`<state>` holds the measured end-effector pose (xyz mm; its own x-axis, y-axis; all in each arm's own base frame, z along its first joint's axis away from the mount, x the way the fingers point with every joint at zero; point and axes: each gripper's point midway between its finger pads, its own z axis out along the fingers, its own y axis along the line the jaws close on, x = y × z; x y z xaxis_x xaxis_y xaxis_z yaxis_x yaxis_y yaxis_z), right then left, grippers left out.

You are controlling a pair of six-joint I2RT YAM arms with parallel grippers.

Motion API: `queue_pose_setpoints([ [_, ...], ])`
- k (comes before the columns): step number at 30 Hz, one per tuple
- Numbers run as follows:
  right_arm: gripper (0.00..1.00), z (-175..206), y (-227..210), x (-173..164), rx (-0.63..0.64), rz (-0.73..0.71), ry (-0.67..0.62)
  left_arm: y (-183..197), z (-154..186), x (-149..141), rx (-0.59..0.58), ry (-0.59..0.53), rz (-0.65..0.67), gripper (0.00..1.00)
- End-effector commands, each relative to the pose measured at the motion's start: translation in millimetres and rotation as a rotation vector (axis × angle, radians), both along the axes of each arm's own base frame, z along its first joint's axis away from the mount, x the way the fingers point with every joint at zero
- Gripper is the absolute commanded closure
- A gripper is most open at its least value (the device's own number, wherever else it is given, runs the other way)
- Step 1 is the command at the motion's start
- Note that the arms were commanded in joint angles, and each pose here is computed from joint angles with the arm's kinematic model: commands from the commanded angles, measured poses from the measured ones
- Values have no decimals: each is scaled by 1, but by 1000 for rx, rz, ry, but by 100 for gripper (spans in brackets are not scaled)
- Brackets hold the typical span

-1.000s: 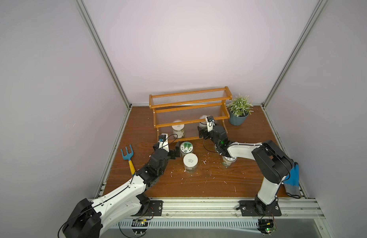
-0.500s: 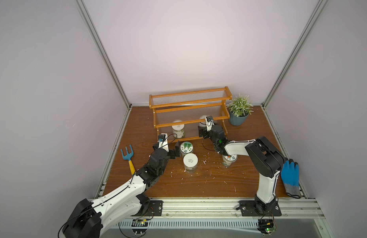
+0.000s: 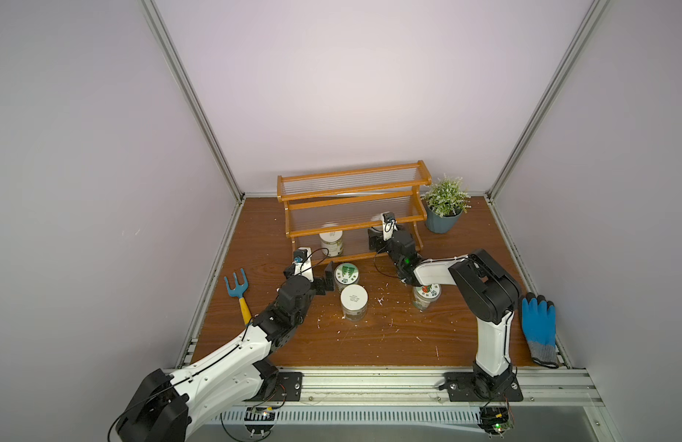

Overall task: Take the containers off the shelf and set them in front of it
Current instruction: 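Pick up a container from the shelf.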

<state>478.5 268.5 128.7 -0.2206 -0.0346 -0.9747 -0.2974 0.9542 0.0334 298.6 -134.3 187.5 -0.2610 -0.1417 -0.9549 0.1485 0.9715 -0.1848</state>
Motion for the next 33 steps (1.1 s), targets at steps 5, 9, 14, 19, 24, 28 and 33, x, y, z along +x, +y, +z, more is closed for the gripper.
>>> queue_pose_setpoints([
  [5, 31, 28, 1, 8, 44, -5, -77, 5, 5, 2, -16, -15, 21, 0],
  [9, 34, 30, 2, 6, 48, 10, -76, 5, 5, 2, -15, -16, 20, 0],
  [14, 37, 41, 6, -2, 74, 48, -72, 5, 7, 2, -13, -19, 21, 0],
  [19, 38, 44, 8, -12, 72, 71, -50, 5, 7, 2, -17, -18, 17, 0],
  [24, 39, 42, 9, -26, 75, 100, -33, 4, 11, 2, -17, -25, 15, 0],
  [28, 39, 42, 10, -38, 84, 116, -22, 5, 12, 1, -16, -26, 14, 0],
  [33, 39, 42, 11, -51, 94, 133, -14, 5, 13, 1, -20, -29, 14, 0],
])
